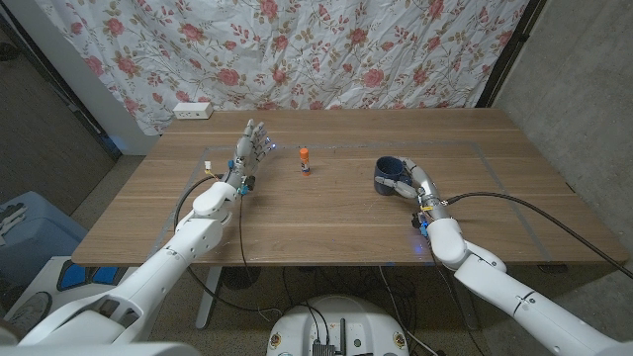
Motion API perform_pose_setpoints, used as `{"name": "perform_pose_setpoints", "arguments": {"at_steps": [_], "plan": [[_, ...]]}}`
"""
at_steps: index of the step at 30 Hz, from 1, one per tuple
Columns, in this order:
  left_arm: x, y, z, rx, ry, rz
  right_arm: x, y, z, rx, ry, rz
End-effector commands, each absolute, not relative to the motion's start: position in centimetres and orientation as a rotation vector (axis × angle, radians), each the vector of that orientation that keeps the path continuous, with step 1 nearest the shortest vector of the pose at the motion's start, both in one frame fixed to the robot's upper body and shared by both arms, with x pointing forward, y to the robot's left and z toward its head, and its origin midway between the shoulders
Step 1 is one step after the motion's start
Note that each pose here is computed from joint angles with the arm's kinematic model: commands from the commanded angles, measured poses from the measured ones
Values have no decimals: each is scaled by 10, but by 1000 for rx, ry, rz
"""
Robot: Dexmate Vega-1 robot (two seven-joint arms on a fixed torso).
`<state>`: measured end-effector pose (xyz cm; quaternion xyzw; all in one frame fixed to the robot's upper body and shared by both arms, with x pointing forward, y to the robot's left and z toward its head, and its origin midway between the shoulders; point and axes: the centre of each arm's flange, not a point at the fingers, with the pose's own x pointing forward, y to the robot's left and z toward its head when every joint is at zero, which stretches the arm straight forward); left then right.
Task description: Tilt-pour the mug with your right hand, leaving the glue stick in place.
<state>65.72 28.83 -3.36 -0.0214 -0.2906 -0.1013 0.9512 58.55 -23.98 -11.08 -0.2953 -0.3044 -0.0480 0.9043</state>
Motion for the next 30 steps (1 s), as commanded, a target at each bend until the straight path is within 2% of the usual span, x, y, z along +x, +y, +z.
{"name": "perform_pose_setpoints", "arguments": {"at_steps": [1, 30], "plan": [[660, 286, -36, -45, -593, -207, 587, -242, -108, -622, -604, -52], [657, 289, -31, -45, -594, -207, 584, -255, -91, -659, -592, 111]]}}
